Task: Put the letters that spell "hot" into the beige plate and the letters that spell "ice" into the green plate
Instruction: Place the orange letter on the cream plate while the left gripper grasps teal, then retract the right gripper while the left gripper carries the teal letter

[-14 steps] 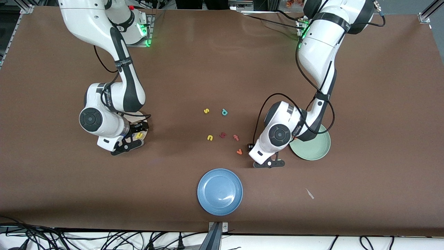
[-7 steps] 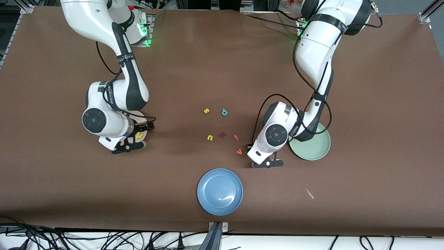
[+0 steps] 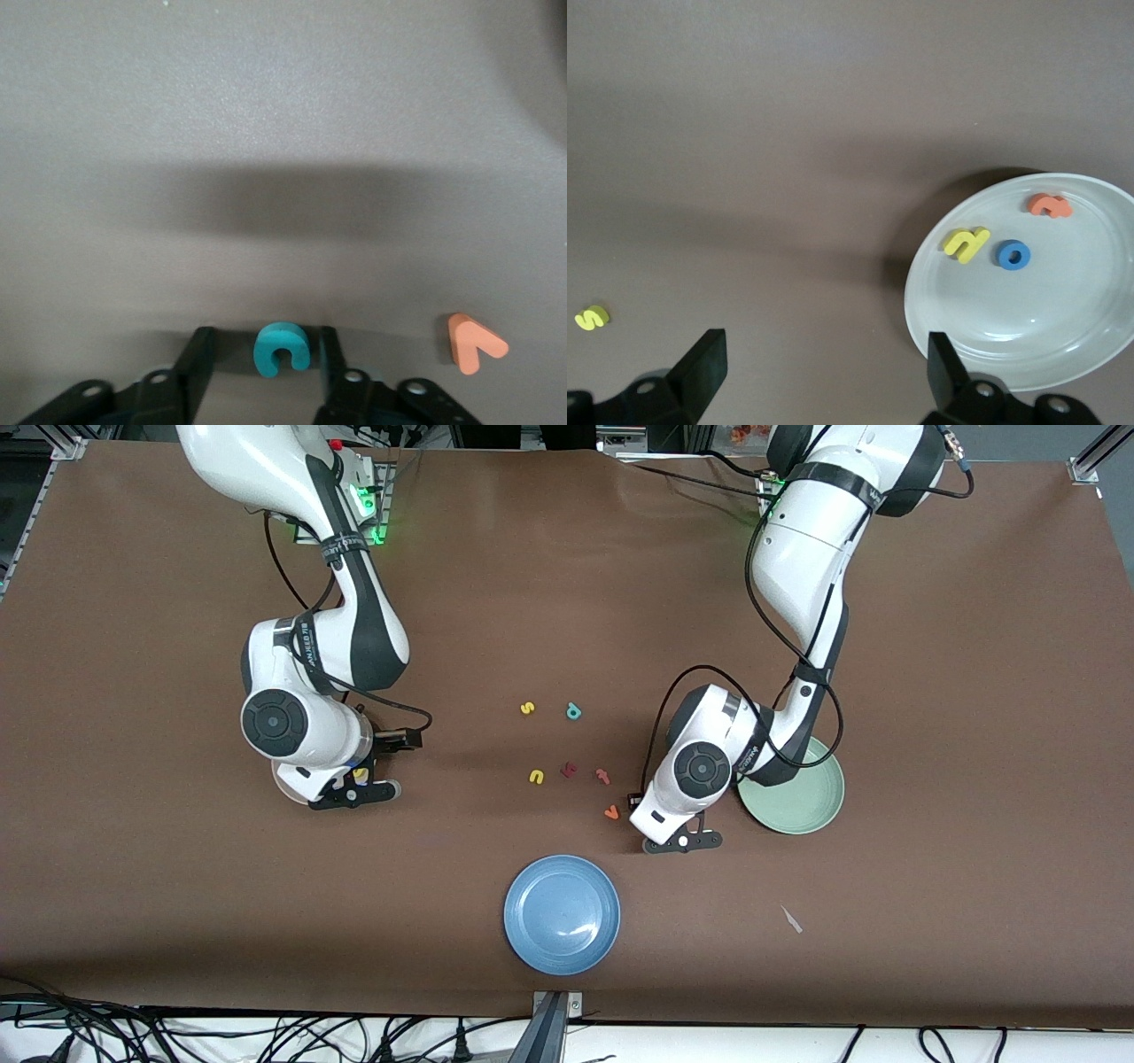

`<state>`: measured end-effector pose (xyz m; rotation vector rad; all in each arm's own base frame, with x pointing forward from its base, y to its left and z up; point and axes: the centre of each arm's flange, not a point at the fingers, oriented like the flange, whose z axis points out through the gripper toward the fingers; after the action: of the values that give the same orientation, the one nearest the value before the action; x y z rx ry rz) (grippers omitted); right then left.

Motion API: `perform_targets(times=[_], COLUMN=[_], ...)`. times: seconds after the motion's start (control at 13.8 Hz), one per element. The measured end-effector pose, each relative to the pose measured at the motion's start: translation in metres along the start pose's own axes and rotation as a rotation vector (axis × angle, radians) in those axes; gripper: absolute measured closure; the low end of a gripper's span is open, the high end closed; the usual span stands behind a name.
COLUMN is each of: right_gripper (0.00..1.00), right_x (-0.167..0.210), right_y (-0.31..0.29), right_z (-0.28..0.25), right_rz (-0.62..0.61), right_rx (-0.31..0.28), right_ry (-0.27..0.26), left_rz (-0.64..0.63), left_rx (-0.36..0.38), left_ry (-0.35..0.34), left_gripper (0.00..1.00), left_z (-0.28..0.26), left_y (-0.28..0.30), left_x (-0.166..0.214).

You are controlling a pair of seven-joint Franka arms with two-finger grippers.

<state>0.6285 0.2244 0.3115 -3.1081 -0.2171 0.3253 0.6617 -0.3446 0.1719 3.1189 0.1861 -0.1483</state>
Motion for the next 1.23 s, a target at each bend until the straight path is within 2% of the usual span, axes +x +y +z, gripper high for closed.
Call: perform_targets(times=[0.07,0.29,0.58,0.65,0.8,1.09,1.23], right_gripper=[0.00,0.00,0.00,0.00,0.00,0.00,0.00], right_x=[-0.001,-0.007,-0.019,-0.024,-0.039,-0.081,-0.096], right_y=[0.003,0.034,0.097,0.112,0.129,0.134,0.144], right_z=[-0.007,-0.039,-0.088,-0.101,-0.132,-0.196,-0.213], right_rz=[0.003,0.020,0.062,0.056,0.032,0.004,0.016], right_rx=[0.017,0.092,0.134,0.126,0.064,-0.030,-0.045], right_ry=[0.002,0.004,0.050,0.068,0.101,0.147,0.155], left_rz=[-0.001,-0.003,-0.004,-0.006,0.001,0.095,0.153], left_rx=[0.000,-0.002,0.011,0.022,0.033,0.002,-0.004], left_ry=[0.000,0.004,-0.014,-0.028,-0.043,0.004,0.006], left_gripper=[0.49,0.76,0.76,0.76,0.76,0.76,0.76], left_z=[0.000,-0.002,-0.002,-0.003,-0.013,-0.081,-0.107], left_y=[0.000,0.001,-0.001,-0.003,-0.008,-0.037,-0.064], left_x=[0.000,0.001,0.000,-0.001,0.003,0.026,0.037])
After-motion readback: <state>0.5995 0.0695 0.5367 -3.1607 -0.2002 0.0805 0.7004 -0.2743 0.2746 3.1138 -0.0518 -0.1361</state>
